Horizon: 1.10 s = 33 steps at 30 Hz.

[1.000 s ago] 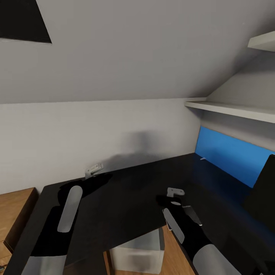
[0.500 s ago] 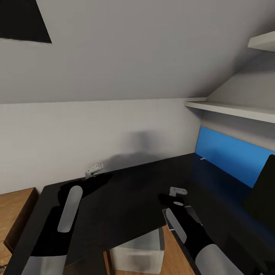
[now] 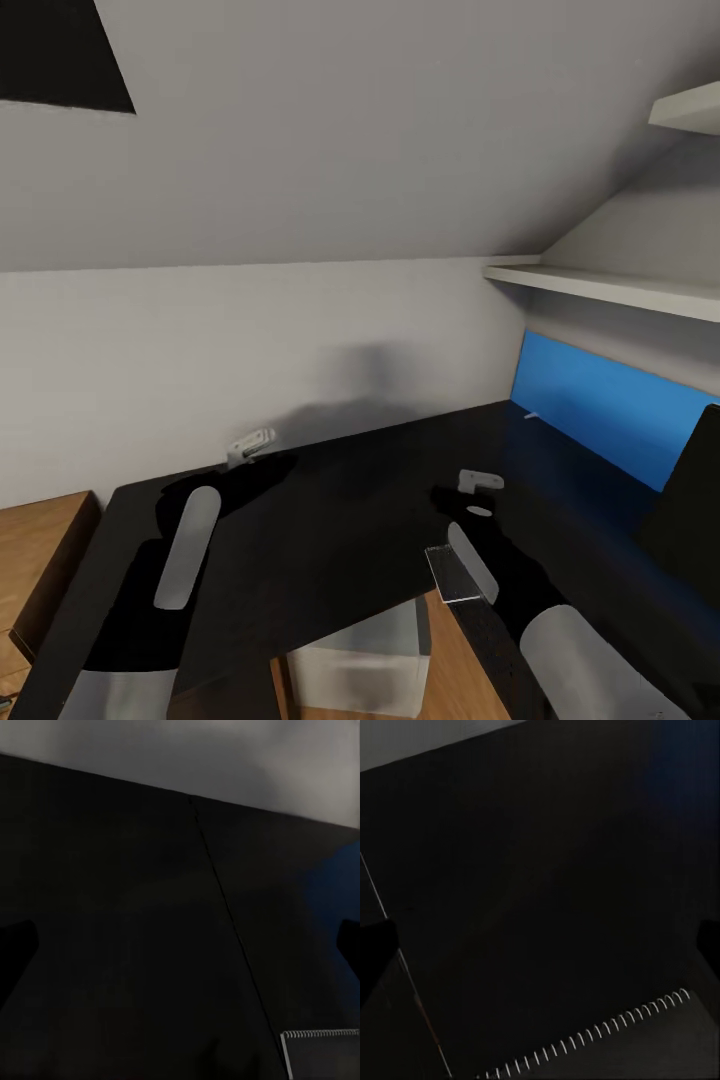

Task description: In the bedroom, organize the workspace by keeping the computer under the desk, ensuring the monitor is on the desk, placing the keyboard on the desk next to the monitor, placing the mouse on the desk next to the keyboard, moving the folder from the swivel chair onto the desk next to the mouse, stacking the notebook on top of the folder with the pen on top of the notebook, and positioning the swivel chair next to the desk.

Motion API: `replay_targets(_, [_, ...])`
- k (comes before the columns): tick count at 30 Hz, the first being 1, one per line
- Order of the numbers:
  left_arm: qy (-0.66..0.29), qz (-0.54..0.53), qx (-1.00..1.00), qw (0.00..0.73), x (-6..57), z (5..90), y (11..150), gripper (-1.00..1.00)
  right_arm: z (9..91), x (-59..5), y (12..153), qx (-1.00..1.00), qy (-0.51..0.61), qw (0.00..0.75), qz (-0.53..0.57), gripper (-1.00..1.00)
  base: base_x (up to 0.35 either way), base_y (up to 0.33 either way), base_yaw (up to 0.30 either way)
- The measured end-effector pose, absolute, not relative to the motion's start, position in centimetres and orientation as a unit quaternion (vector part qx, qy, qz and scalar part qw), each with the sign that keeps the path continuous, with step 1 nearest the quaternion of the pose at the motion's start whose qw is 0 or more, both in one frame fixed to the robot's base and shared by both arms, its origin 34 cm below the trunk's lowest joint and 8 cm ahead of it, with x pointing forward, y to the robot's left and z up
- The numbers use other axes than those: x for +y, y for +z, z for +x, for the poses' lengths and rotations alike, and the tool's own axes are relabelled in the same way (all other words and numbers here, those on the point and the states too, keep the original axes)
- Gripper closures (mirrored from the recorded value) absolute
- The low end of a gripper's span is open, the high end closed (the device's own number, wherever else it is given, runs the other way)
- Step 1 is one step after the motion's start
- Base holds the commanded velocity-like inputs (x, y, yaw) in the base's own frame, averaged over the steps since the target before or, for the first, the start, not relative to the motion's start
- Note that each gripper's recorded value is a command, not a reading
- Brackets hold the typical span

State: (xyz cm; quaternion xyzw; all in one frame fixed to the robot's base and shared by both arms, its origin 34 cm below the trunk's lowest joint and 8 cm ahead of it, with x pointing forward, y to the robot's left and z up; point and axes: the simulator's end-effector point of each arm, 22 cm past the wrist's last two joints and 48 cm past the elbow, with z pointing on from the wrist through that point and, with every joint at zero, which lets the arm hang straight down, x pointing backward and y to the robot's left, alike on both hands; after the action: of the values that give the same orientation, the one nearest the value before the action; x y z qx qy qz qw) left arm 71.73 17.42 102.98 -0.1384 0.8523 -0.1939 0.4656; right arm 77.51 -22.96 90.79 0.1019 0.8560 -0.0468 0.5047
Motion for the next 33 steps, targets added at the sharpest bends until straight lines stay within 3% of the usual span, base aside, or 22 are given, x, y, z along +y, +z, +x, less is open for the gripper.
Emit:
replay_targets(13, [-0.196,-0.137,0.852,0.465,17.3,71.7,103.0,-1.00,83.2,-28.9,93.6,0.864,-0.093,0.481,0.115,-1.00,0.000,0.000,0.000])
replay_targets(33, [-0.250,-0.132,0.841,0.462,15.3,71.4,103.5,-1.00,82.4,-35.2,89.9,0.862,-0.084,0.464,0.187,-1.00,0.000,0.000,0.000])
